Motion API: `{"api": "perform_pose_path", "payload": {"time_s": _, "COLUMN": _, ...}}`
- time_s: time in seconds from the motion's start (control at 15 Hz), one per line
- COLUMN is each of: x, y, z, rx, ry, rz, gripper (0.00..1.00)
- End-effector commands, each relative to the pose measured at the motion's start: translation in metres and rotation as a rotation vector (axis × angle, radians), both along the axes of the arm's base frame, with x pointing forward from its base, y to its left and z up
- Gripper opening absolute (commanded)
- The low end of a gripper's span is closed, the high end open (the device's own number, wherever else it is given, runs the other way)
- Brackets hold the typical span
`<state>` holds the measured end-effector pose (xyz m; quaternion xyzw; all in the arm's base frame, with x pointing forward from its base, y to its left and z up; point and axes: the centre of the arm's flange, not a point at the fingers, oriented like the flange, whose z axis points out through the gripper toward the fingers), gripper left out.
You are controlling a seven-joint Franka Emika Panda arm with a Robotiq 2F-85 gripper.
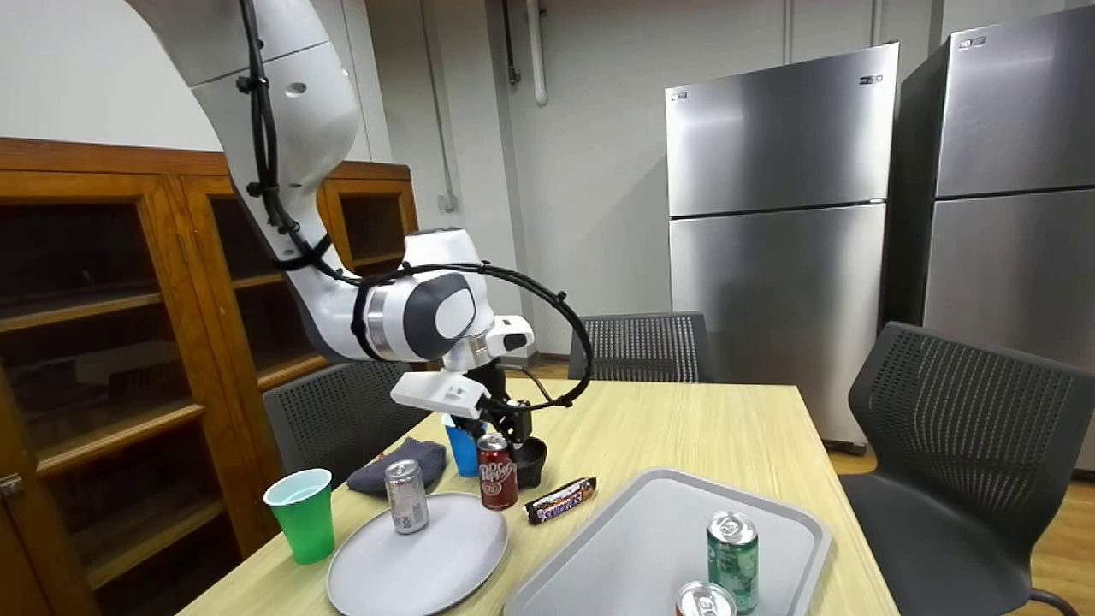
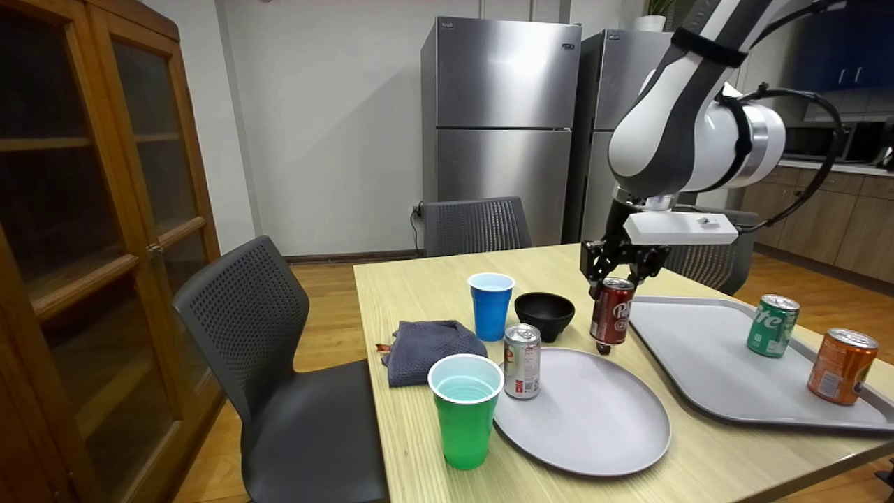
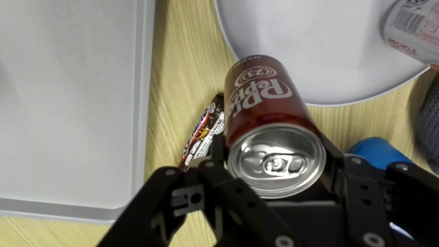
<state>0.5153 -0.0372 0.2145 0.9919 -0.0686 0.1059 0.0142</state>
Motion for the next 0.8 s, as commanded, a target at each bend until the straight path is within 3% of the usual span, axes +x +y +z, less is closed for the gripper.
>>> {"api": "perform_pose_path", "payload": {"time_s": 0.0, "x": -0.008, "y": 0.023, "z": 0.011, "rx": 0.005, "ry": -0.01, "rz": 0.06, "gripper": 0.38}}
{"api": "perform_pose_path", "payload": {"time_s": 0.73, "x": -0.008, "y": 0.062, "z": -0.004, "rx": -0.001, "ry": 0.004, "rz": 0.169, "gripper": 0.38}}
